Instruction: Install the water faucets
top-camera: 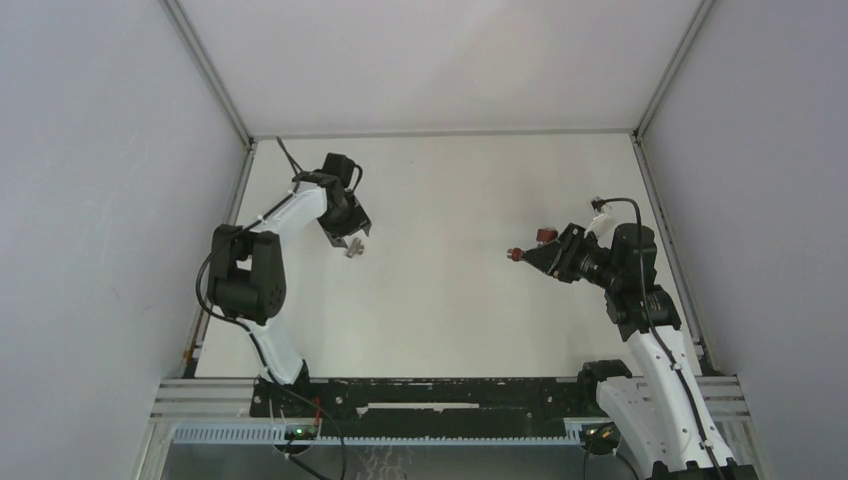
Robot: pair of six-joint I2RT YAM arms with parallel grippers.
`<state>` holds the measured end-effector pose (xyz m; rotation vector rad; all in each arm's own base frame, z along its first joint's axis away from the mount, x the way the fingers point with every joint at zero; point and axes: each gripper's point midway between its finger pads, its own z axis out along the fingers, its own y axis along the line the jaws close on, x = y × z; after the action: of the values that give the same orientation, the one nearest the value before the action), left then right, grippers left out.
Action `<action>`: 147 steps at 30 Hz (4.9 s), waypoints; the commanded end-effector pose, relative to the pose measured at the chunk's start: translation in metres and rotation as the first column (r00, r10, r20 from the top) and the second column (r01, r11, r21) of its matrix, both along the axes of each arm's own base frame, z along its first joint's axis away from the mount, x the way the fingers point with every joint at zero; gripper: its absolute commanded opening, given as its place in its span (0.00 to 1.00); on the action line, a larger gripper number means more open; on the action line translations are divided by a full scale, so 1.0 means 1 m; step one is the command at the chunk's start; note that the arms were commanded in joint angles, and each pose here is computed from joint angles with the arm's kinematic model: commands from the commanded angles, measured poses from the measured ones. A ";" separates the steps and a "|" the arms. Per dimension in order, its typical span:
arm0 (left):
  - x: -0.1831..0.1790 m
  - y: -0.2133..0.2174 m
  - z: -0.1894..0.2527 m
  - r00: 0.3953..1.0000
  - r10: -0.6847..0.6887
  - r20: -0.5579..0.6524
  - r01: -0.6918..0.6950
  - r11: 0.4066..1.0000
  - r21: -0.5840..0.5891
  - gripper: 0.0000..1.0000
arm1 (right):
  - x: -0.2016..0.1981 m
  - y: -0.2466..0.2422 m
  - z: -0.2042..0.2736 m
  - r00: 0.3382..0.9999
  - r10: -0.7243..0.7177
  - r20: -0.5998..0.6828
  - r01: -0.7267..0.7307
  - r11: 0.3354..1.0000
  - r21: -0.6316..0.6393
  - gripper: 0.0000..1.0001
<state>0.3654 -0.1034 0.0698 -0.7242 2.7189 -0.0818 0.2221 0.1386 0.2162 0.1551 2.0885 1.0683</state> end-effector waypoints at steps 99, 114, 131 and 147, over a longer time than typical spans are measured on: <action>-0.035 -0.040 -0.019 0.837 0.150 0.527 -0.471 0.688 0.553 0.52 | -0.008 0.004 0.026 0.996 0.041 0.073 -0.043 0.999 0.017 0.00; -0.026 -0.042 -0.012 0.859 0.068 0.507 -0.428 0.638 0.640 0.56 | -0.008 0.003 0.028 0.996 0.039 0.076 -0.040 0.999 0.016 0.00; -0.024 -0.042 -0.010 0.859 0.051 0.510 -0.423 0.631 0.650 0.65 | -0.008 0.004 0.029 0.996 0.039 0.078 -0.040 0.999 0.019 0.00; -0.050 -0.049 -0.005 0.934 -0.199 0.296 0.034 0.876 0.482 0.74 | -0.003 0.005 0.024 0.997 0.048 0.062 -0.049 0.999 0.018 0.00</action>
<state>0.3160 -0.1359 0.0656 -0.5496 2.1179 0.6951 0.2110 0.1413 0.2125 0.1422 2.1228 1.1002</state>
